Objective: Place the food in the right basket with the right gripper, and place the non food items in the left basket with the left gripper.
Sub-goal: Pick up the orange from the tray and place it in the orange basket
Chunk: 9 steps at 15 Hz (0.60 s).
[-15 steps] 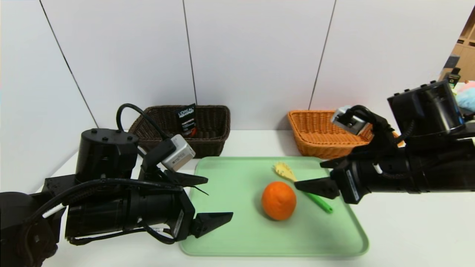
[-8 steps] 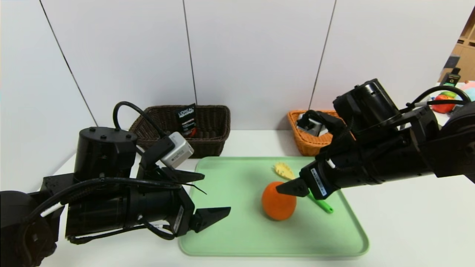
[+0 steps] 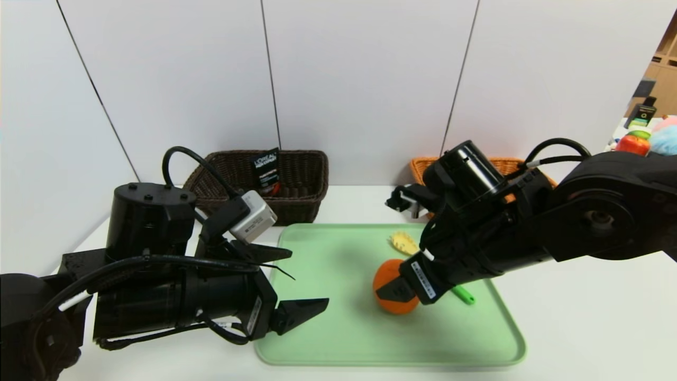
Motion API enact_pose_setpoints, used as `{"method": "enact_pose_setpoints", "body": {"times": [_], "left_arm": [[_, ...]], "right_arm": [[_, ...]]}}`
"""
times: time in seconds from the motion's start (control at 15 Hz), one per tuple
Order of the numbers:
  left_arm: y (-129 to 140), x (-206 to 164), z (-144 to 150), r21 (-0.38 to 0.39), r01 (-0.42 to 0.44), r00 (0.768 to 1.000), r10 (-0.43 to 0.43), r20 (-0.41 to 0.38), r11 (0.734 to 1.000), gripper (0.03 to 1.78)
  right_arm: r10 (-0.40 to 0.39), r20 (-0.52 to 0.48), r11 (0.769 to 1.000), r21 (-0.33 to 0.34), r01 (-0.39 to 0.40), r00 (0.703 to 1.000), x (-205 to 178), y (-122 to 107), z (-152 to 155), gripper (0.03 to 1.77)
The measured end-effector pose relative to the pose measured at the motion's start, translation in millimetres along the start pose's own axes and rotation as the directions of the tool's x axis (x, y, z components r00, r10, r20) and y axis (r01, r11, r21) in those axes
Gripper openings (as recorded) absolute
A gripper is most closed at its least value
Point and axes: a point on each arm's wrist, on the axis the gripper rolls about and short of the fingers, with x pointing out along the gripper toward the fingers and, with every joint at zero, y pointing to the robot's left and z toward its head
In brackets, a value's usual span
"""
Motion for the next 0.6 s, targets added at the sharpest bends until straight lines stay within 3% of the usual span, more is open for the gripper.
{"method": "enact_pose_setpoints", "body": {"times": [0.53, 0.6], "left_arm": [[0, 0, 0, 0.0, 0.001, 1.0, -0.001, 0.0, 1.0, 1.69], [0, 0, 0, 0.001, 0.001, 1.0, -0.001, 0.001, 1.0, 1.69]], "right_arm": [[0.007, -0.077, 1.0, -0.013, -0.008, 0.997, 27, 4, -5, 1.7], [0.006, -0.083, 1.0, -0.014, -0.007, 0.997, 29, 4, -6, 1.49]]}}
